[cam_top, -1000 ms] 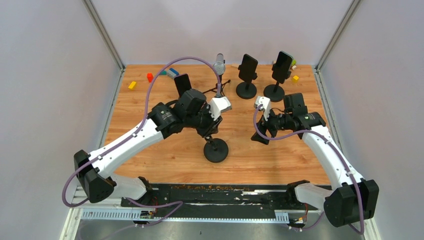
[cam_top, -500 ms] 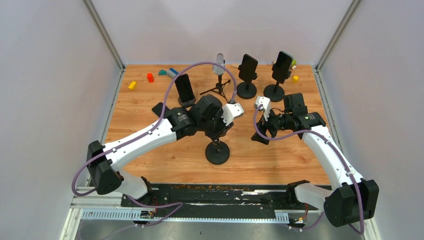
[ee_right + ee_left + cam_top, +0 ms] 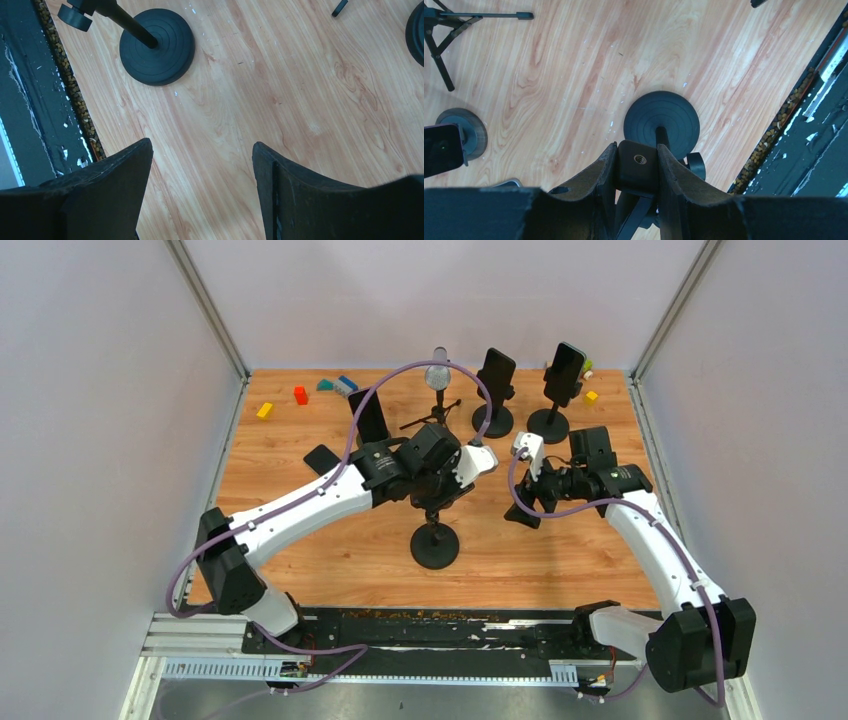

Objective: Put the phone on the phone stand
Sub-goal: Place the phone stand at the center of the board.

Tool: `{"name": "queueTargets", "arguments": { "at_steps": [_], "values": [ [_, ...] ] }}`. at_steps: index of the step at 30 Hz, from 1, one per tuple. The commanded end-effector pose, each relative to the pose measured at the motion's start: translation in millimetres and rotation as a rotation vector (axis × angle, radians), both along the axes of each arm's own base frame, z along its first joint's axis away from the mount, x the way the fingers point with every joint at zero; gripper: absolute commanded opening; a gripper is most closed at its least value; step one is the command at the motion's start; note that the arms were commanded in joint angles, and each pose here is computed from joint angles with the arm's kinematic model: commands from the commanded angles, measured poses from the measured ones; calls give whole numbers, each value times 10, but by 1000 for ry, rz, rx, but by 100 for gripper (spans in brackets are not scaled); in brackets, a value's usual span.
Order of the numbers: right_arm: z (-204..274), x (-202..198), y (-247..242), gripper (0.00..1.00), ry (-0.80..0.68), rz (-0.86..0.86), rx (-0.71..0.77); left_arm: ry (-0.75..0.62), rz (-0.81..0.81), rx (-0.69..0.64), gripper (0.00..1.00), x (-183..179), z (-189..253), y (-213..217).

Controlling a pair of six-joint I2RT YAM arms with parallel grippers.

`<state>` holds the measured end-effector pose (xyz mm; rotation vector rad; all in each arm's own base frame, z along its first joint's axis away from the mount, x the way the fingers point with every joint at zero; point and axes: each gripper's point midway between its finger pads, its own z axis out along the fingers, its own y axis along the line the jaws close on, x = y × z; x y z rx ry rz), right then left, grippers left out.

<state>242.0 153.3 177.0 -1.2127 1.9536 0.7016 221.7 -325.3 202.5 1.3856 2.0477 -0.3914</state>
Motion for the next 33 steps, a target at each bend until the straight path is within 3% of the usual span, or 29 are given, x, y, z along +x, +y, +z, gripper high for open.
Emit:
{"name": "queueTargets", "arguments": {
  "at_steps": [1,6,10,13,18,22,26,33],
  "values": [
    [18,51,24,74,-30,20,13,55,-40,191,0,-102,-224,231],
    [14,53,23,74,-29,20,13,79,-57,253,1,-120,-251,285],
    [19,50,28,74,-29,22,17,66,-63,242,12,-107,-175,272],
    [15,38,42,74,-21,28,24,34,-67,203,30,-77,-56,229],
    [29,26,60,74,-15,32,37,-68,-74,80,75,-10,308,145],
    [47,10,73,74,-16,38,45,-145,-87,-4,91,-8,611,148],
    [77,3,78,74,-21,39,53,-205,-109,-59,99,-69,817,238],
    [165,-40,104,74,-42,52,75,-264,-117,-92,100,-173,882,445]
  ]
}}
